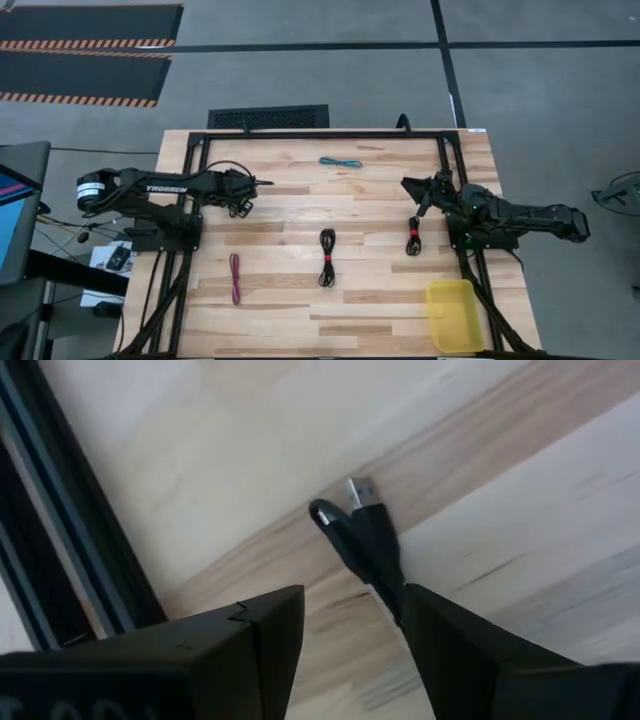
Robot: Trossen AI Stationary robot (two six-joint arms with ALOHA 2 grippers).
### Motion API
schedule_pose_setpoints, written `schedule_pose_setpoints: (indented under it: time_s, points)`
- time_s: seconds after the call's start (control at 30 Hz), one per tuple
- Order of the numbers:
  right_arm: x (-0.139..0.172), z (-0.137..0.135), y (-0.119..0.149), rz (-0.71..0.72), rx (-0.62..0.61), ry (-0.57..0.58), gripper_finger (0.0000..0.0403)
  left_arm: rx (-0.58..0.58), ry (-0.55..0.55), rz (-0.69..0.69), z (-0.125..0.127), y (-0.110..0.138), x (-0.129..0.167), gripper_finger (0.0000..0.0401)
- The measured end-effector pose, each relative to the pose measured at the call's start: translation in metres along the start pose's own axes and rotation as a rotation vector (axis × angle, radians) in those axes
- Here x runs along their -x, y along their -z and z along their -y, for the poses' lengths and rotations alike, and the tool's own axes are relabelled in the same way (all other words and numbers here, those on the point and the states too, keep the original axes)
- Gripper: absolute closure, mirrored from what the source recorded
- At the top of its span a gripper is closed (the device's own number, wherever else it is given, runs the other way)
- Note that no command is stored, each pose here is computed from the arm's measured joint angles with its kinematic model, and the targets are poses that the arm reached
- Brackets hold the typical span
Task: Pick and place USB-C Cables
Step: Put the left black charger cable into the yellow bin
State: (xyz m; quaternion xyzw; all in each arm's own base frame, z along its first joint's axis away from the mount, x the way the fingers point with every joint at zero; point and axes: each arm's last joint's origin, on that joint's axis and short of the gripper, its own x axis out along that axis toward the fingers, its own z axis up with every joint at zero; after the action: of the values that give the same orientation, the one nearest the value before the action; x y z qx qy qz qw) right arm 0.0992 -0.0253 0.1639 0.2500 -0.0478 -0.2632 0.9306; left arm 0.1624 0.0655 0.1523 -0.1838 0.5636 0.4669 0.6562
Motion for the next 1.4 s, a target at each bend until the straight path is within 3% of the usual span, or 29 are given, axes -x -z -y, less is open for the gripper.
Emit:
schedule_pose_setpoints:
  time_s: [0.27, 0.57, 1.03, 1.4]
  points:
    - [0.0, 0.0, 0.0, 0.0, 0.001, 0.001, 0.0275, -0.054, 0.084, -0.03, 0.013, -0.005, -0.011, 0.0237]
    - [0.0, 0.0, 0.0, -0.001, 0.005, 0.002, 0.0275, -0.104, 0.032, -0.083, 0.021, -0.005, -0.025, 0.0237]
    - [0.0, 0.0, 0.0, -0.002, 0.009, 0.0, 0.0275, -0.038, 0.046, 0.006, 0.005, -0.002, -0.003, 0.0237]
    - [0.0, 0.0, 0.0, -0.002, 0.008, 0.0, 0.0275, -0.022, 0.082, 0.043, 0.007, -0.003, 0.002, 0.0237]
